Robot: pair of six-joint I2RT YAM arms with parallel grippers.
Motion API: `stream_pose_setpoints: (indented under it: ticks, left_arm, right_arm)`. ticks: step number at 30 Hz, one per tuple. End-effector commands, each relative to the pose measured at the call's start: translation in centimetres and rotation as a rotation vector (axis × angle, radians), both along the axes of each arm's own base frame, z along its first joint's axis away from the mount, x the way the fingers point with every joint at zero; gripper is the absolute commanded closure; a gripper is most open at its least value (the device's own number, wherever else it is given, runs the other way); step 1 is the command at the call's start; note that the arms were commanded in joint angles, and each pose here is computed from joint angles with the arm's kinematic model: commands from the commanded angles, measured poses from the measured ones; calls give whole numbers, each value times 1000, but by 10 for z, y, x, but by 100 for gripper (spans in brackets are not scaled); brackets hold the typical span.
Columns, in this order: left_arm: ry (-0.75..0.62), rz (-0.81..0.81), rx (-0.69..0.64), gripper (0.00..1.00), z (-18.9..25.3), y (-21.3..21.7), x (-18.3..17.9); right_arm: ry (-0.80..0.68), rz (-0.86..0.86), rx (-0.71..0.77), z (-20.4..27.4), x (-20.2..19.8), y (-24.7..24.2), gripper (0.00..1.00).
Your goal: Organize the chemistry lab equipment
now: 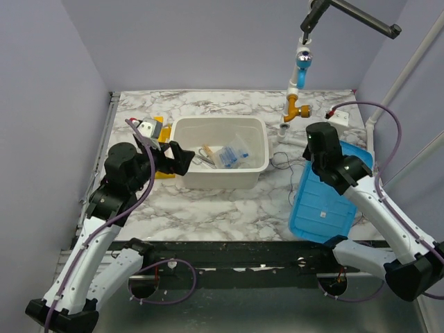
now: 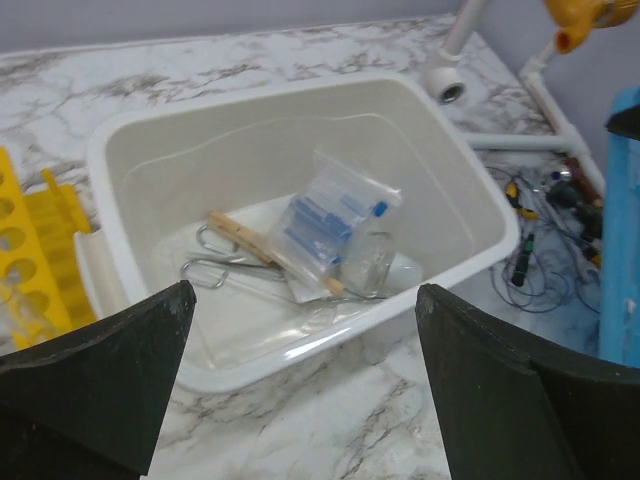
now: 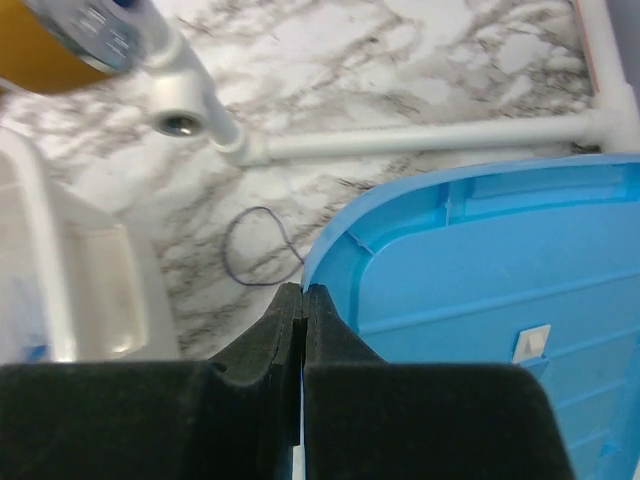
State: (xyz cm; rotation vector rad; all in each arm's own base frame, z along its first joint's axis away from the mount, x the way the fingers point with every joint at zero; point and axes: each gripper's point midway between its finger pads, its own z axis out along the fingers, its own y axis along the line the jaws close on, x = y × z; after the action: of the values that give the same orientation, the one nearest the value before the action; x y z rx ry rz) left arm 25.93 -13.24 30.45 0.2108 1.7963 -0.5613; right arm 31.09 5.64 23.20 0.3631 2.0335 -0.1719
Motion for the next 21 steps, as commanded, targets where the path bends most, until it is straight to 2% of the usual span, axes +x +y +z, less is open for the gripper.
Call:
stream_pose_setpoints:
  ticks: [1,5,9,15,21]
  left_arm:
    - [-140,-270,-118,5,52,-51,-31]
    - [-95,-425,-203,5,60,-99,-49]
    - [-15,-548,-231,5,60,-151,-64]
    - [114,-663,-192,5,37,-219,-76]
    - [229,-726,-108,4,7,-264,-78]
  right_arm:
    - [-106,103,166,49,-2,23,99]
    - [-171,163,274,76,-1,41,99]
    - [-236,209,360,96,1,54,99]
    - [-373,292,528,126,-2,75,99]
    - [-395,344,584,139,-4,86,99]
